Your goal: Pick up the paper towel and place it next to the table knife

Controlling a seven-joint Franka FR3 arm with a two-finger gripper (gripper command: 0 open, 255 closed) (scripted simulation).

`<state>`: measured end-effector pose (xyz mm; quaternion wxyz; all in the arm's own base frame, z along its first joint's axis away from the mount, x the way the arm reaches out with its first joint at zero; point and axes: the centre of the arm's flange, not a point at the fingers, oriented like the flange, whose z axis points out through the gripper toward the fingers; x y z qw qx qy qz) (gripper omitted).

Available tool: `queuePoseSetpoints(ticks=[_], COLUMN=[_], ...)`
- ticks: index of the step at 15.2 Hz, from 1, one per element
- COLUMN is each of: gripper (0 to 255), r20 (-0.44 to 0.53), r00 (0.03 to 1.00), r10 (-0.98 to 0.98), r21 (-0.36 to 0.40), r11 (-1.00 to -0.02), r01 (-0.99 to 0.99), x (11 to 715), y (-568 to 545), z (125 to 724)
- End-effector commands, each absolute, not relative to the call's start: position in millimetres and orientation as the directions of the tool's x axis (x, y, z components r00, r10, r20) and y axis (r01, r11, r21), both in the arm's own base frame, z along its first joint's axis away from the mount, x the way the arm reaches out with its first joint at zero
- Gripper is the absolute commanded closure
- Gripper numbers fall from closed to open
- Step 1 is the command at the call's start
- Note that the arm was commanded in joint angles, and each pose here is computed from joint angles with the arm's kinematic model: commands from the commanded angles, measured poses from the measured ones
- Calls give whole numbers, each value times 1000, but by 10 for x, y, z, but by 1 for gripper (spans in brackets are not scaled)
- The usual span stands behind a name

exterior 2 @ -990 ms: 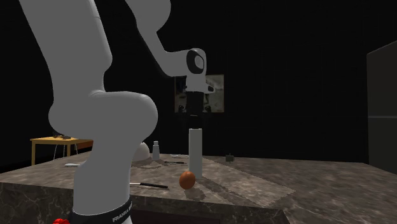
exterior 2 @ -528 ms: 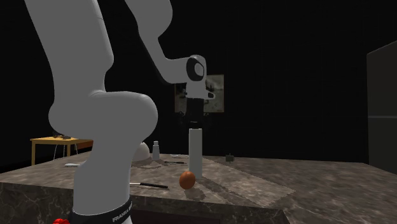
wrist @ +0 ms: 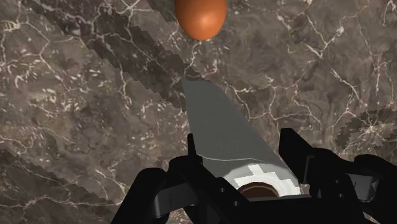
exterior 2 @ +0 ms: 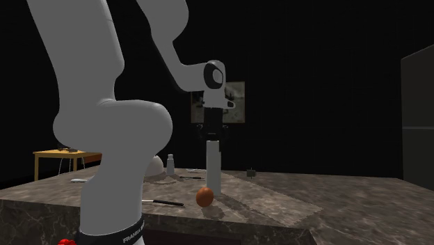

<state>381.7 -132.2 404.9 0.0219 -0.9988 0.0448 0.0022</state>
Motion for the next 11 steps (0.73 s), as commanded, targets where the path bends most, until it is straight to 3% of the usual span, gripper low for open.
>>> queuePoseSetpoints(ticks=[1, 11], gripper=[255, 255], r20=[-8, -8], r00=[996, 996], r10=[-89, -89], r21=[-44, -44], r11=[-995, -995], r01=[-89, -89], x=[3816, 3816], y=[-1319, -1319], z=[4044, 4201])
